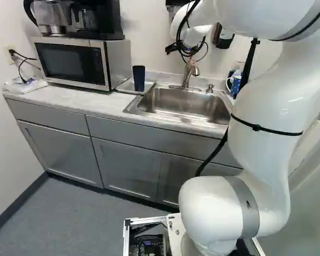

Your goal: Rinse the cup and place it in the tray

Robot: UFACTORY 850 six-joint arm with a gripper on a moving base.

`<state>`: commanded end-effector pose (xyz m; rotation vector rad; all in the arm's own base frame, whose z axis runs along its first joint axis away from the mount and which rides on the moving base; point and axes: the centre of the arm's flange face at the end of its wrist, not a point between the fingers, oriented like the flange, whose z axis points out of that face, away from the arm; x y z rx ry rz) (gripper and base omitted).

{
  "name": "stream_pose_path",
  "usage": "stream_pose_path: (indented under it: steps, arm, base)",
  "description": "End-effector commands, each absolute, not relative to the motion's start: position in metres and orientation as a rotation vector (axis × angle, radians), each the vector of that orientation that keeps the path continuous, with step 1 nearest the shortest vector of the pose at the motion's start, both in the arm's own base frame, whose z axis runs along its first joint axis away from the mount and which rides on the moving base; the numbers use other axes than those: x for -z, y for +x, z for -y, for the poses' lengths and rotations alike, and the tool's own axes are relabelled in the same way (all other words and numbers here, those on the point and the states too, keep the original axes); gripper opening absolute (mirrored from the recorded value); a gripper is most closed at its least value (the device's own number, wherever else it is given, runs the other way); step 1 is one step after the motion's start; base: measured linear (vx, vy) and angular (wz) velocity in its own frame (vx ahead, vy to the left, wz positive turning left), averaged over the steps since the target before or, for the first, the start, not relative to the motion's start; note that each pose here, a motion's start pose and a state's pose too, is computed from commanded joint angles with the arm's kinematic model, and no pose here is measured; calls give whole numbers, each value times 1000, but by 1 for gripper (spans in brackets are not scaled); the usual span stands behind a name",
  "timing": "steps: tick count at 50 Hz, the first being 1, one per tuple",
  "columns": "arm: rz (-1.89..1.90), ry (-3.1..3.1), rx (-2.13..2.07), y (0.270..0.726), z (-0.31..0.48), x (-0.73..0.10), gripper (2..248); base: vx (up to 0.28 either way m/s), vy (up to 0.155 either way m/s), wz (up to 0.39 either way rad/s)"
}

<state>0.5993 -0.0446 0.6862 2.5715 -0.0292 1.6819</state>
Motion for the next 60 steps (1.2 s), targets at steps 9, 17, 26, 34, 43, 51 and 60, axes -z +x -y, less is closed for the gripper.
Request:
stream_pose_path:
  steps: [9,17,26,34,43,51,60]
  arm:
    - [30,2579,-1671,593,44,-686,247]
    - [32,2576,-1673,587,45,-686,247]
    - [50,2537,-1718,582,51,-690,247]
    - [70,2519,-1727,573,60,-691,247]
    - [97,2510,-1717,560,71,-692,247]
    - [121,2502,-1708,548,80,-692,247]
    - [148,2513,-1672,533,90,-690,247]
  base:
    - [0,0,0]
    - [0,0,0]
    - [0,0,0]
    - [0,0,0]
    - [0,0,0]
    - [0,0,0]
    - [0,0,0]
